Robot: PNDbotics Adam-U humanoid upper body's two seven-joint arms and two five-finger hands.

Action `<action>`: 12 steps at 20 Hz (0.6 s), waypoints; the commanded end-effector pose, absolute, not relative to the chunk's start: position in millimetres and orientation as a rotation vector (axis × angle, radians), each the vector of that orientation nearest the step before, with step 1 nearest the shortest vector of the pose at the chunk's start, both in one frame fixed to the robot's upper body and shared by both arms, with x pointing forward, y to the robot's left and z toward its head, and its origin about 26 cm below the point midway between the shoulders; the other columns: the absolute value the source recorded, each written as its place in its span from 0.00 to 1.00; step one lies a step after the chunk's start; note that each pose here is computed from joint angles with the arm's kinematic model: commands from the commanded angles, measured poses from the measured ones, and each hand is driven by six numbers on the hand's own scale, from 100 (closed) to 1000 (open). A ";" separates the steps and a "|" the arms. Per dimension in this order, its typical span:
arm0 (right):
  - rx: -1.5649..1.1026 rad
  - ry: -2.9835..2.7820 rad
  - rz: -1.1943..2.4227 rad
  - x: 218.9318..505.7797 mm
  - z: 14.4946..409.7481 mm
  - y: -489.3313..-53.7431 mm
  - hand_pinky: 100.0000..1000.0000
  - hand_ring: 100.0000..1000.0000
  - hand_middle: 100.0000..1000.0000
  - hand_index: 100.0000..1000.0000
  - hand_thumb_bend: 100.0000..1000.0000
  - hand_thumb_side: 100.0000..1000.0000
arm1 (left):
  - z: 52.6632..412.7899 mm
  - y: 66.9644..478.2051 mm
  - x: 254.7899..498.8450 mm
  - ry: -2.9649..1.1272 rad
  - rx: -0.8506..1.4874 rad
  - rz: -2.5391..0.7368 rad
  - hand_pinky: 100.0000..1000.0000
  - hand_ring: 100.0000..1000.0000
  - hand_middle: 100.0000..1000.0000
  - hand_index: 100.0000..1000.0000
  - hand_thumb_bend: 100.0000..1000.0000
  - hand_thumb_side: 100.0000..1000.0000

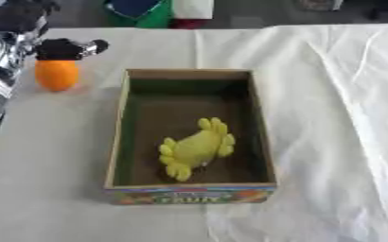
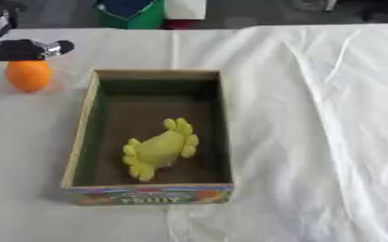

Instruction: Pick up objects on the table and place them in the box.

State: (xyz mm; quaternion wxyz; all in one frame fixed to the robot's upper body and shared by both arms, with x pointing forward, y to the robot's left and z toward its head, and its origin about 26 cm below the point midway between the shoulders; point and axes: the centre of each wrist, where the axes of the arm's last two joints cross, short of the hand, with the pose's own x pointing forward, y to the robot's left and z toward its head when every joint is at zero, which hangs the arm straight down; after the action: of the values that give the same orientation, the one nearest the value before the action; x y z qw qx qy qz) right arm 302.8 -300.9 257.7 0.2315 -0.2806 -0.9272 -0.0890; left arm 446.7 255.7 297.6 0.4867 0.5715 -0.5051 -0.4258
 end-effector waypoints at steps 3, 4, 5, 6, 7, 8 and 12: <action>-0.789 -2.584 -0.230 298.6 267.2 -301.9 0.59 0.63 0.50 0.66 0.00 0.56 | 302.5 275.8 453.6 -1.165 1.465 -0.968 0.68 0.86 0.82 0.95 0.73 0.86; -0.789 -2.583 -0.231 298.6 267.0 -302.0 0.59 0.63 0.50 0.66 0.00 0.56 | 300.6 278.5 454.7 -1.148 1.473 -0.966 0.68 0.86 0.82 0.95 0.73 0.86; -0.789 -2.582 -0.231 298.6 266.7 -302.1 0.59 0.63 0.50 0.66 0.00 0.56 | 298.9 281.1 455.6 -1.131 1.477 -0.965 0.68 0.86 0.82 0.95 0.73 0.86; -0.789 -2.580 -0.231 298.5 266.4 -302.1 0.59 0.63 0.50 0.66 0.00 0.55 | 297.7 283.3 456.3 -1.116 1.479 -0.964 0.69 0.86 0.83 0.95 0.73 0.85; -0.789 -2.579 -0.231 298.5 266.2 -302.2 0.59 0.63 0.50 0.66 0.00 0.56 | 296.9 285.9 456.8 -1.101 1.482 -0.963 0.69 0.86 0.83 0.95 0.73 0.85; -0.790 -2.578 -0.231 298.5 265.9 -302.4 0.59 0.63 0.50 0.66 0.00 0.56 | 296.4 288.0 457.0 -1.088 1.484 -0.964 0.69 0.86 0.83 0.95 0.73 0.85; -0.790 -2.575 -0.231 298.4 265.3 -302.5 0.59 0.63 0.50 0.66 0.00 0.56 | 297.4 293.5 456.9 -1.042 1.488 -0.976 0.69 0.86 0.83 0.95 0.72 0.84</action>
State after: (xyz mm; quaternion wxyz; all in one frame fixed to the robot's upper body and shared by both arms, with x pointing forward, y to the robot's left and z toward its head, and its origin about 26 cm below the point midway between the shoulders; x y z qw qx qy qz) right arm 302.5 -301.4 256.0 0.2346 -0.2818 -0.9262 -0.0882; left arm 460.6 280.9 279.2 0.5197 0.6007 -0.4380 -0.4210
